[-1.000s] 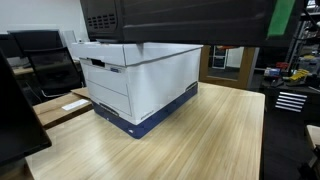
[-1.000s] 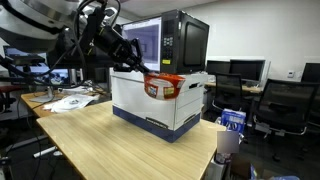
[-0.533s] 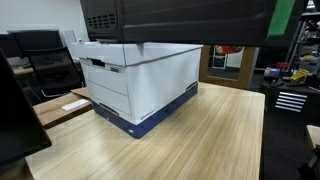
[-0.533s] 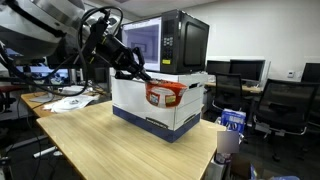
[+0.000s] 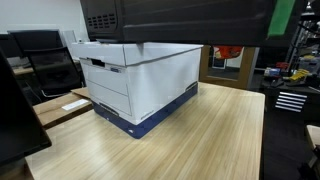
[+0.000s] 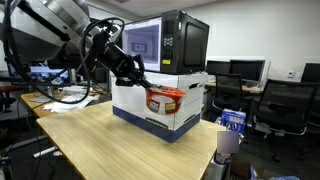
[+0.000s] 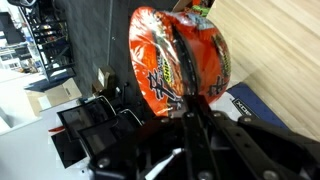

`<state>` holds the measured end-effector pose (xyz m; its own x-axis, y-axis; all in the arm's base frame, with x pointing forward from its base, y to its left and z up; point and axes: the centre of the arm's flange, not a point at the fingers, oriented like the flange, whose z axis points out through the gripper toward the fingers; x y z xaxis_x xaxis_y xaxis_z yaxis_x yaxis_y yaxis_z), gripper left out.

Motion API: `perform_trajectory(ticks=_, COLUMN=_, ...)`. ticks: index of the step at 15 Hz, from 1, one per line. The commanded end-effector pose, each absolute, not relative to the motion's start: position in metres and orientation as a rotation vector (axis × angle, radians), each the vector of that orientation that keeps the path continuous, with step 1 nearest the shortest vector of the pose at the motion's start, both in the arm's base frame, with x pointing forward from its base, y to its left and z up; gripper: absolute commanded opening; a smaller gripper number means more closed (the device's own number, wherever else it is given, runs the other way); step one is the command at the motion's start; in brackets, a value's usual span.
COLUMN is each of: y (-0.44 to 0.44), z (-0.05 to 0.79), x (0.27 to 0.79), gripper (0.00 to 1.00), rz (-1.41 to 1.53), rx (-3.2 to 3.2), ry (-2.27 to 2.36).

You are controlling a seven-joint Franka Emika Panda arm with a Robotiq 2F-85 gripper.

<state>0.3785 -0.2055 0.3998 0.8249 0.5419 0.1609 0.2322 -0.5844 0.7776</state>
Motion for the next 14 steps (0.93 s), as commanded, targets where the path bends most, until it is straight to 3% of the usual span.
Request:
perform_trajectory(ticks=1, y=-0.211, z=0.370, x=0.383, gripper=0.04, rz=0.513, rx=2.187, ry=0.576)
perform_trajectory(ticks=14, y=-0.211, z=0.320, x=0.382, gripper=0.03, rz=0.502, rx=2.166, ry=0.632)
